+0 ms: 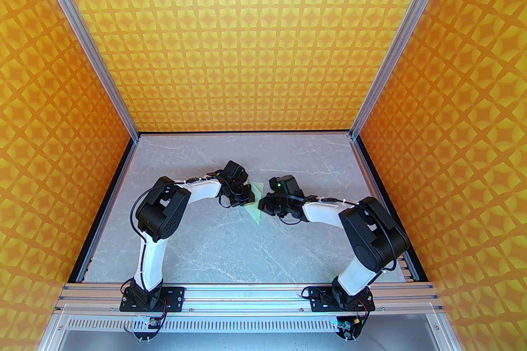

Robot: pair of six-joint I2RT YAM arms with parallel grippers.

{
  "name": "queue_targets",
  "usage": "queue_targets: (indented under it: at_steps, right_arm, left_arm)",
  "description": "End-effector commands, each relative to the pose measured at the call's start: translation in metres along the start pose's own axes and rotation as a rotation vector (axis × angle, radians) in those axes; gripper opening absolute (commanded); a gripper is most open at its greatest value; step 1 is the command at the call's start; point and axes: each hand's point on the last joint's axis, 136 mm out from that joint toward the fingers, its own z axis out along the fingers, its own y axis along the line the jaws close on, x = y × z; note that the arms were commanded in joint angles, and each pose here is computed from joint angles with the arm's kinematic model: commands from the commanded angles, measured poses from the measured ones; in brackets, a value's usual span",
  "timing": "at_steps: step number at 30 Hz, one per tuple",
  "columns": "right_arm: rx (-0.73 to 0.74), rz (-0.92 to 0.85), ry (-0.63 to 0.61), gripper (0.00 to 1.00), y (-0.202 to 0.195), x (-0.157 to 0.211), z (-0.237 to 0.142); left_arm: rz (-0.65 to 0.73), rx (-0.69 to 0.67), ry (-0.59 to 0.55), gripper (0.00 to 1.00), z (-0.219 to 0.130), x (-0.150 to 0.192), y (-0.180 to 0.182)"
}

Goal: Fold a paper plane with a square sheet of paper (fold left side to right side)

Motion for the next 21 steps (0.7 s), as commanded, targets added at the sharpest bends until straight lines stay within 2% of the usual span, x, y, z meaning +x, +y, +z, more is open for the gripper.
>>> queue_targets:
  at_steps: [1, 10, 16, 21]
  right_arm:
    - [-0.007, 0.034, 0.022, 0.00, -0.006, 0.005, 0.012]
    - [0.108, 0.091, 0.066, 0.00, -0.051, 0.028, 0.023]
    - [0.128, 0.093, 0.076, 0.00, -0.053, 0.031, 0.020]
    - [0.138, 0.089, 0.090, 0.00, -0.054, 0.031, 0.021]
  left_arm:
    - [-0.011, -0.018, 0.008, 0.08, 0.007, 0.004, 0.008]
    - [0.004, -0.002, -0.007, 0.09, -0.001, 0.000, -0.002]
    - [0.025, 0.075, -0.029, 0.12, -0.012, 0.000, -0.023]
    - [0.021, 0.083, -0.010, 0.10, -0.003, 0.008, -0.020]
